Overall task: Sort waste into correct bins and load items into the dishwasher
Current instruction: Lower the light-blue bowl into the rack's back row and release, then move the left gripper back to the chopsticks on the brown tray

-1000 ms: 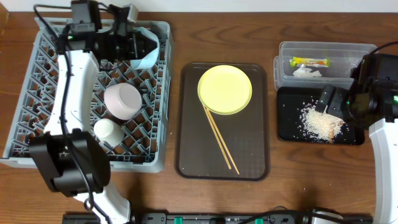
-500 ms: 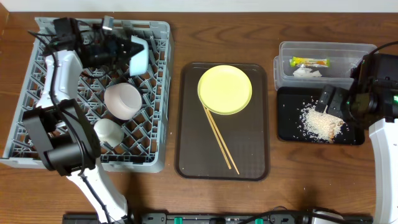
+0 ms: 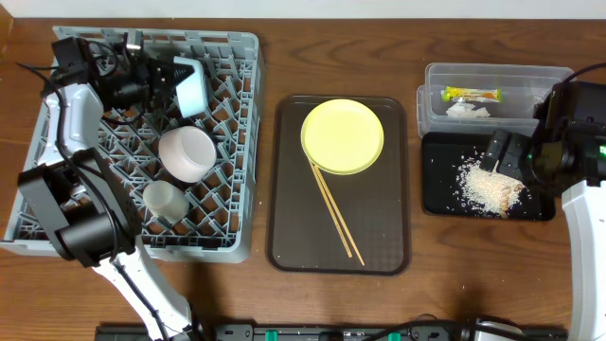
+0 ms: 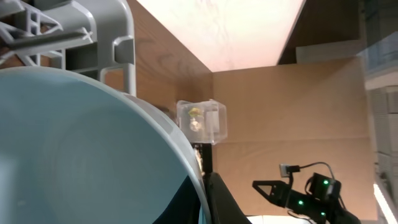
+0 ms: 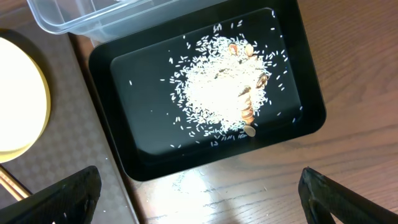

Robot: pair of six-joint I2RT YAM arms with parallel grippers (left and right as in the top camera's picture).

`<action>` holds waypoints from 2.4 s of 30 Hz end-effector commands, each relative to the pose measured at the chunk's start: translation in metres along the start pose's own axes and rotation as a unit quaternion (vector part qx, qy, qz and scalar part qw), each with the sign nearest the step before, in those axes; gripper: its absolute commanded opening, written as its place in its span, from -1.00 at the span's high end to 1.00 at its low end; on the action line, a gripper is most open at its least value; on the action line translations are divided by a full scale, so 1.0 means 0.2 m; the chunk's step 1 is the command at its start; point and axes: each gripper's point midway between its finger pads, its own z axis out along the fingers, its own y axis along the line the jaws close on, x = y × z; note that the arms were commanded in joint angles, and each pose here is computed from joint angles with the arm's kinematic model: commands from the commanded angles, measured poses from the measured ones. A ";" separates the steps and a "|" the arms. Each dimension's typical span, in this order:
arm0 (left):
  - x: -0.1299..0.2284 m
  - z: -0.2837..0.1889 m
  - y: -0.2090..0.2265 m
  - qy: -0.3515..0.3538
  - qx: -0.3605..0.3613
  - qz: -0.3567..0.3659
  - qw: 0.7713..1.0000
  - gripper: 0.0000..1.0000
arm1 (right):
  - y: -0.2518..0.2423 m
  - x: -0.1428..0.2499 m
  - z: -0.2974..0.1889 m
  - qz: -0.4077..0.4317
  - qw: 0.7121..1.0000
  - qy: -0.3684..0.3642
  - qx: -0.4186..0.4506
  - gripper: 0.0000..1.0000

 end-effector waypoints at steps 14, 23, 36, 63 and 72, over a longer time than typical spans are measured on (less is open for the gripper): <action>0.05 0.12 -0.08 0.039 0.049 -0.054 0.997 0.85 | -0.01 -0.03 -0.03 0.008 1.000 -0.010 -0.001 -0.99; 0.03 0.12 0.00 0.025 0.006 -0.057 0.998 0.85 | -0.01 -0.03 -0.03 0.008 1.000 -0.010 -0.001 -0.99; -0.03 0.00 0.34 -0.032 -0.134 -0.075 0.988 0.83 | -0.01 -0.03 -0.03 0.006 1.000 -0.010 -0.001 -0.99; -0.13 -0.38 0.03 -0.144 -0.285 0.024 0.947 -0.47 | -0.01 -0.02 -0.03 0.004 1.000 -0.008 -0.001 -0.99; 0.40 -0.22 -0.03 -0.046 -0.528 -0.012 0.848 -0.64 | -0.01 -0.02 -0.03 0.004 1.000 -0.009 -0.001 -0.99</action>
